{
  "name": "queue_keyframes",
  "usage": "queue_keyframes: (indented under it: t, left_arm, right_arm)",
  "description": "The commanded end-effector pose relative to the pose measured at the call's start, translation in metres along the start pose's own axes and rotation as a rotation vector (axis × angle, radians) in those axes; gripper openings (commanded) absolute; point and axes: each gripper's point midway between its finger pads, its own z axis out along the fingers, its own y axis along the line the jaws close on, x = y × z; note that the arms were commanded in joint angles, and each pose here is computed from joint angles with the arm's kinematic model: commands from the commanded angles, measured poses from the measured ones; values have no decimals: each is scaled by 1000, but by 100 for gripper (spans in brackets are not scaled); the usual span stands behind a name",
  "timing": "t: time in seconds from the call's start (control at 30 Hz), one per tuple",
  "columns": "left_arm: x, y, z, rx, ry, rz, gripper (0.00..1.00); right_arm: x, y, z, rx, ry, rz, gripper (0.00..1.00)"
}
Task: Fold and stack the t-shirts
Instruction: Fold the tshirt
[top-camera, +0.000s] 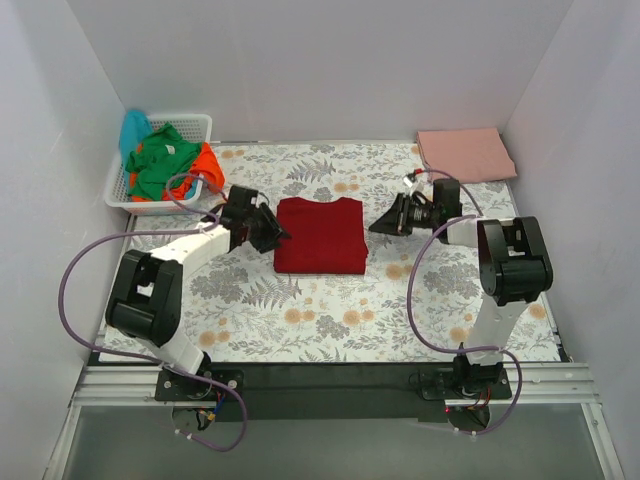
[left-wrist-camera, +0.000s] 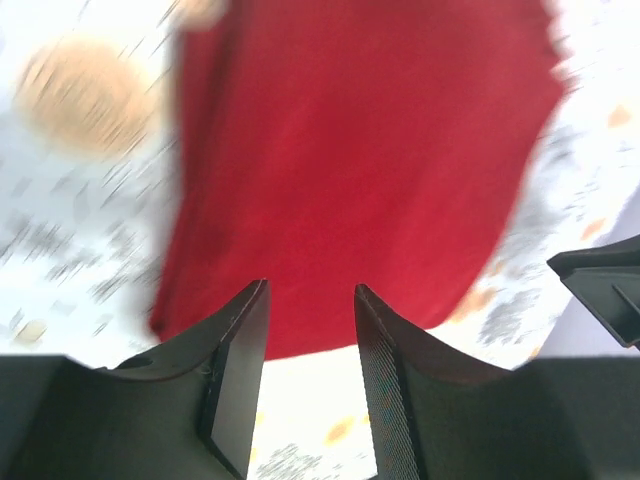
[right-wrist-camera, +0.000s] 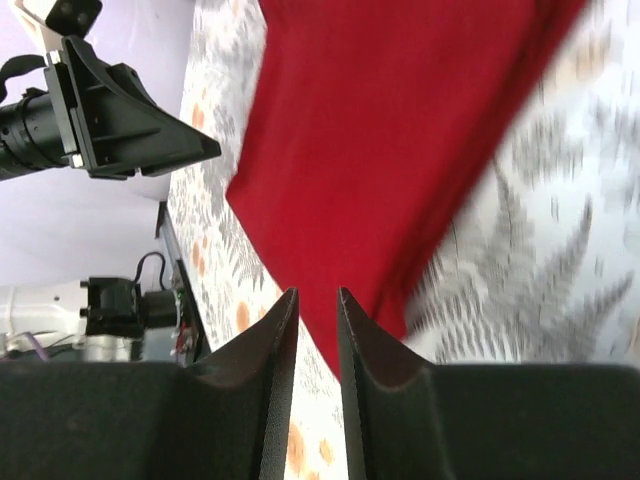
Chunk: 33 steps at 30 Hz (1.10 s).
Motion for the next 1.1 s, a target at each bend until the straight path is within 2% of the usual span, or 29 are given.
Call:
queue_keyframes:
  t: [0.0, 0.13, 0.27, 0.37, 0.5, 0.6, 0.77, 0.9, 0.93, 1.07]
  left_arm:
    - [-44, -31, -1, 41, -99, 46, 39]
    - [-83, -55, 23, 79, -134, 45, 38]
    - [-103, -44, 73, 38, -116, 40, 28]
    - [-118, -27, 92, 0, -121, 3, 22]
    - [-115, 16, 120, -58, -55, -107, 17]
    - [-100, 30, 126, -74, -5, -143, 16]
    - [-99, 18, 110, -34, -6, -123, 21]
    - [-114, -12, 77, 37, -58, -80, 32]
    - [-115, -18, 69, 54, -64, -72, 37]
    - [-117, -45, 18, 129, -124, -51, 42]
  right_arm:
    - [-50, 23, 12, -20, -62, -86, 29]
    - [-76, 30, 43, -38, -64, -102, 29]
    - [-97, 19, 69, -25, -77, -74, 29]
    - [-105, -2, 87, -2, -83, -43, 29]
    - [-96, -52, 107, 60, -71, 45, 29]
    - [-91, -75, 113, 84, -65, 85, 29]
    - [-99, -58, 102, 71, -81, 58, 29]
    - [-108, -8, 82, 28, -105, -25, 29]
    - [-97, -6, 79, 31, -92, -18, 29]
    - [-73, 38, 66, -7, -67, -84, 29]
